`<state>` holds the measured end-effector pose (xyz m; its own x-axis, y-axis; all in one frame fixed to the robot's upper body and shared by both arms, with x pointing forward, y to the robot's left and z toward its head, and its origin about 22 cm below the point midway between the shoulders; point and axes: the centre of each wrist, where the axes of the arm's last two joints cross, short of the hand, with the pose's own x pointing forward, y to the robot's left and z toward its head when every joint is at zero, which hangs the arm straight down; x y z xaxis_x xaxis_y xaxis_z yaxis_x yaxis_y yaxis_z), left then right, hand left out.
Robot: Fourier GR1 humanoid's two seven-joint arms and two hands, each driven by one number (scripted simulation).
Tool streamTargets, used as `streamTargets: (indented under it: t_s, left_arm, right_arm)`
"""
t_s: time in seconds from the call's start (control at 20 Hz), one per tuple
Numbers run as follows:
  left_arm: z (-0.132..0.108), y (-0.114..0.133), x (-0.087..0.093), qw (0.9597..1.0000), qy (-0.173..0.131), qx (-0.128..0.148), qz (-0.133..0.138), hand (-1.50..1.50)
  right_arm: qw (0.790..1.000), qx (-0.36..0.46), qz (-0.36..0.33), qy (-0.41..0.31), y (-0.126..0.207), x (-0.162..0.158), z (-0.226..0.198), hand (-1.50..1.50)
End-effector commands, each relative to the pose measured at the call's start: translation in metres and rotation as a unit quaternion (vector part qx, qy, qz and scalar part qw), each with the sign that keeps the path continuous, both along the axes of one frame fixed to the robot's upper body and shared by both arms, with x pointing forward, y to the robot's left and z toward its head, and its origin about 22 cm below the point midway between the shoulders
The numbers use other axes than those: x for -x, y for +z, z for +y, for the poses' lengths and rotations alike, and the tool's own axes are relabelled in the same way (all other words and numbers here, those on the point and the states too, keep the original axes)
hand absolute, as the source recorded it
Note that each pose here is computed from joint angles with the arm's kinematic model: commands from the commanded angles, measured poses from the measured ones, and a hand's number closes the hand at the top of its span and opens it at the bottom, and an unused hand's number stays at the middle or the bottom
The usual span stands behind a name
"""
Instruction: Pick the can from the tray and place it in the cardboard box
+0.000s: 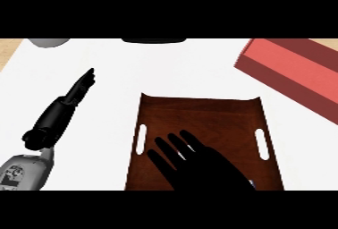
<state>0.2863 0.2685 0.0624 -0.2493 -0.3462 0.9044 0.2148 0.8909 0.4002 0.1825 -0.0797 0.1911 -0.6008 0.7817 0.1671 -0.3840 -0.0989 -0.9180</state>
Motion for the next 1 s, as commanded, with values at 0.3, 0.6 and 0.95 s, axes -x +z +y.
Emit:
streamTargets:
  t_s: [0.3, 0.6, 0.95]
  left_arm:
    - [-0.009, 0.002, -0.002, 1.0, -0.002, 0.0, 0.003, 0.0]
    - [0.002, 0.003, -0.006, 1.0, 0.0, 0.005, 0.001, 0.0]
    - [0.007, 0.002, -0.005, 1.0, 0.001, 0.007, 0.0, 0.0]
  right_arm:
    - [0.996, 0.05, -0.037, -0.056, -0.013, 0.018, 0.019, -1.5]
    - [0.994, 0.085, -0.043, -0.062, -0.032, 0.008, 0.034, -1.5]
    - [0.991, 0.102, -0.045, -0.08, -0.07, -0.012, 0.03, -1.5]
